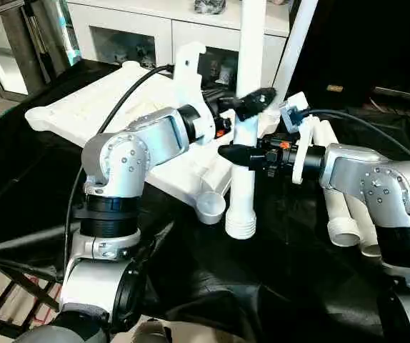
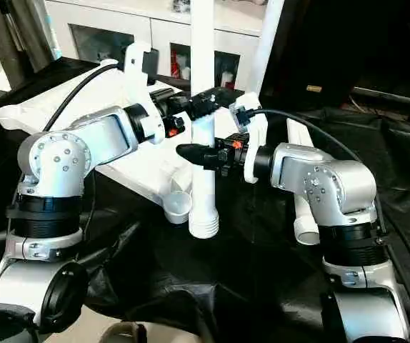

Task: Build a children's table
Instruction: Pick table leg

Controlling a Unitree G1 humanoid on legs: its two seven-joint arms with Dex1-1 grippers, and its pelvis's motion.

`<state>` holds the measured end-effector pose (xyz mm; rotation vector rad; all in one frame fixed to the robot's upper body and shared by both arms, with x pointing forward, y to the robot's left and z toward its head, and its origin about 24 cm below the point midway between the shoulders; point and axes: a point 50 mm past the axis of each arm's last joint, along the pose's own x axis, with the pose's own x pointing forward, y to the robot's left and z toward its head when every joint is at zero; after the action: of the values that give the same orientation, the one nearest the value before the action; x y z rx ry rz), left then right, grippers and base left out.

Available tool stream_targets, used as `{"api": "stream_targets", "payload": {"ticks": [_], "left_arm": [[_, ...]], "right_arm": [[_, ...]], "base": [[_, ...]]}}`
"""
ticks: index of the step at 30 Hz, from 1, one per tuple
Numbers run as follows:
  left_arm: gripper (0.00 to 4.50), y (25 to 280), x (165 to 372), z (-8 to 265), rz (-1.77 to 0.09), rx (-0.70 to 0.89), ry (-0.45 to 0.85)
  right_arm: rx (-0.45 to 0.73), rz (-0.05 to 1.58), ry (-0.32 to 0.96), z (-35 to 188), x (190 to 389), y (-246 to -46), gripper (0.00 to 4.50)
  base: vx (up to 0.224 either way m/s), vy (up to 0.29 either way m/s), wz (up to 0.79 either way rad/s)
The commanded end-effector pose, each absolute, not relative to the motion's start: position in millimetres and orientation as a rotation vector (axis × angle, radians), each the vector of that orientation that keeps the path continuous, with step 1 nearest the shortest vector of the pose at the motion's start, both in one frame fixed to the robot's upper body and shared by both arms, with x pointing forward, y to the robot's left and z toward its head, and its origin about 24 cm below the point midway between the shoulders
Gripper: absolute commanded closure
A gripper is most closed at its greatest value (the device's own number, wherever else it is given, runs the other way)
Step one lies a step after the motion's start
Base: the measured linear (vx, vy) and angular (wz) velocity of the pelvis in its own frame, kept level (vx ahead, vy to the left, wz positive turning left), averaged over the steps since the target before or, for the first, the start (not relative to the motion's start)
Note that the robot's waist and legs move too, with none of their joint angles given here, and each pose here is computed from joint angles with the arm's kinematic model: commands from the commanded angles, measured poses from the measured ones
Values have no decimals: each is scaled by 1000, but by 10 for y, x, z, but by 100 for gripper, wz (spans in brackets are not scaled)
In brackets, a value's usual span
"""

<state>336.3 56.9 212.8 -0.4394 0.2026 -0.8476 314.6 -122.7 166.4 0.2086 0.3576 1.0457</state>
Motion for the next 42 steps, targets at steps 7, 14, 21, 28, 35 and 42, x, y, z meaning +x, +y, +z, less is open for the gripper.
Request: {"api": "stream_targets", "payload": {"ticks": [7, 14, 21, 28, 35, 42], "left_arm": [[96, 556, 3359, 2119, -836, -472, 208], [174, 595, 3376, 2155, -840, -514, 185], [228, 625, 3378, 2192, -851, -527, 164], [276, 683, 3313, 2319, -1028, -558, 88], [278, 771, 3223, 2513, -1243, -599, -7], [278, 785, 3199, 2545, -1298, -585, -32]], "right_arm": [[169, 1071, 315, 1797, 3120, -1191, 277], [148, 1072, 295, 1818, 3115, -1173, 277], [194, 1054, 285, 1805, 3142, -1168, 201], [223, 1114, 293, 1852, 3086, -1276, 130], [255, 1173, 377, 1746, 3013, -1387, 121], [266, 1175, 404, 1689, 2999, -1343, 158]], "base": [[0, 0, 0], [0, 0, 0], [0, 0, 0], [0, 0, 0], [0, 0, 0], [0, 0, 0]]}}
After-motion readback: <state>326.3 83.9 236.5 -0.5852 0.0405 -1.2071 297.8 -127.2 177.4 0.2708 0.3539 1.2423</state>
